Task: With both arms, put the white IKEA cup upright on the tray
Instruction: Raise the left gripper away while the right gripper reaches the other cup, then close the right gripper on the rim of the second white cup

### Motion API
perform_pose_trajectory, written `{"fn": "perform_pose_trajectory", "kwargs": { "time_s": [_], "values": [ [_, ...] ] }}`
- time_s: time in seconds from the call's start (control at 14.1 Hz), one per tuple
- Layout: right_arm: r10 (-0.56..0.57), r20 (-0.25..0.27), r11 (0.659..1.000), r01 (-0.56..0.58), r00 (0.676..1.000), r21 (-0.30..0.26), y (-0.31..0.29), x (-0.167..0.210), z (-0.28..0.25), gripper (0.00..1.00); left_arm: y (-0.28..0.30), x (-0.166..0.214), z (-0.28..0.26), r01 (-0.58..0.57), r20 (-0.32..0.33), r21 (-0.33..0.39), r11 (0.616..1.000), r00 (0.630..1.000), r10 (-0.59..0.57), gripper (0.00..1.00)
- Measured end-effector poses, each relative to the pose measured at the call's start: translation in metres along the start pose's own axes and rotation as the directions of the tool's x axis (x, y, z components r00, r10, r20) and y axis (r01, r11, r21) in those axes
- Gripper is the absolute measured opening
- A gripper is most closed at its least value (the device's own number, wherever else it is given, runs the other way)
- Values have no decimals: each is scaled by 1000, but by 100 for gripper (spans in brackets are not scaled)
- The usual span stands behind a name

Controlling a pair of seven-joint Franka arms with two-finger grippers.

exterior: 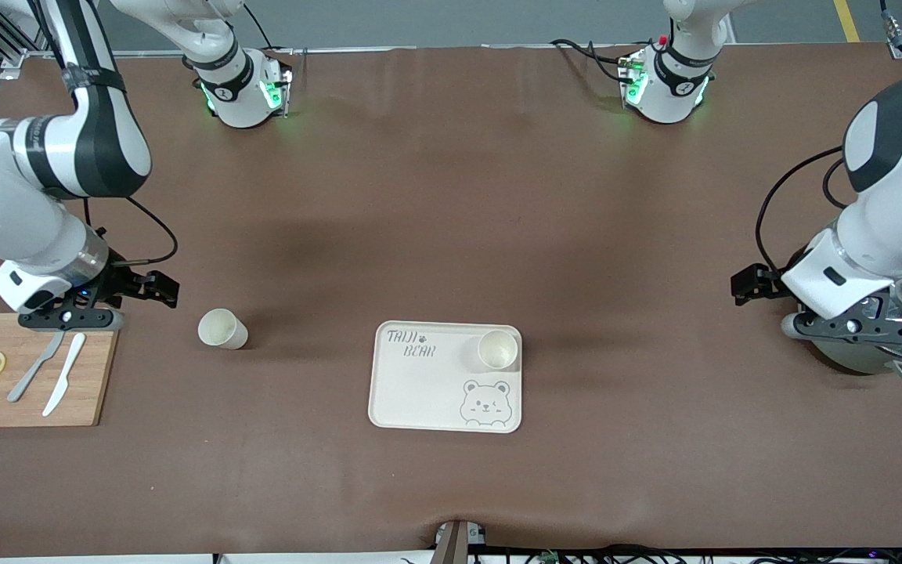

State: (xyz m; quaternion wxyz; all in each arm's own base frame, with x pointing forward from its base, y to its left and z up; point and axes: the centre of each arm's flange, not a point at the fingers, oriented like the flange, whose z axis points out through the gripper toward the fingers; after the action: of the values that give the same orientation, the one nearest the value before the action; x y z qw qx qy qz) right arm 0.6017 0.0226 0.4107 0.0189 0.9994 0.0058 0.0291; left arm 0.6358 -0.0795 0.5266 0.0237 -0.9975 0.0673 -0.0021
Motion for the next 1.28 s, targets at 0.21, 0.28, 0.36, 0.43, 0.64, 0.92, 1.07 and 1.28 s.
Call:
{"fn": "perform_pose_trajectory", "kwargs": {
  "time_s": [0.21,0.28,0.36,0.43,0.64,0.92,1.07,1.28],
  "values": [
    [-5,-6,1000,6,1000,1,-1,-3,23,100,-21,-12,-15,-9,3,-24,1000,1000,9,100],
    [-7,-11,1000,7,1000,2,-1,-3,31,100,-28,-18,-19,-14,3,-31,999,1000,14,100],
    [-8,-18,1000,8,1000,3,-1,-3,40,100,-34,-24,-22,-19,4,-37,999,1000,19,100],
    [-9,-23,1000,9,1000,4,-1,-3,49,100,-38,-30,-23,-22,7,-43,999,1000,23,100],
    [-17,-24,1000,17,1000,4,1,-4,70,100,-44,-49,-25,-25,17,-60,998,1000,26,100],
    [-26,-31,1000,26,999,4,11,-4,88,100,-42,-69,-35,-32,9,-69,997,999,33,100],
    [-27,-45,1000,28,999,5,12,-6,100,100,-34,-77,-41,-42,1,-76,996,999,43,100],
    [-30,-43,1000,30,999,8,12,-9,121,100,-18,-84,-48,-69,-8,-75,995,998,69,100]
  ]
}}
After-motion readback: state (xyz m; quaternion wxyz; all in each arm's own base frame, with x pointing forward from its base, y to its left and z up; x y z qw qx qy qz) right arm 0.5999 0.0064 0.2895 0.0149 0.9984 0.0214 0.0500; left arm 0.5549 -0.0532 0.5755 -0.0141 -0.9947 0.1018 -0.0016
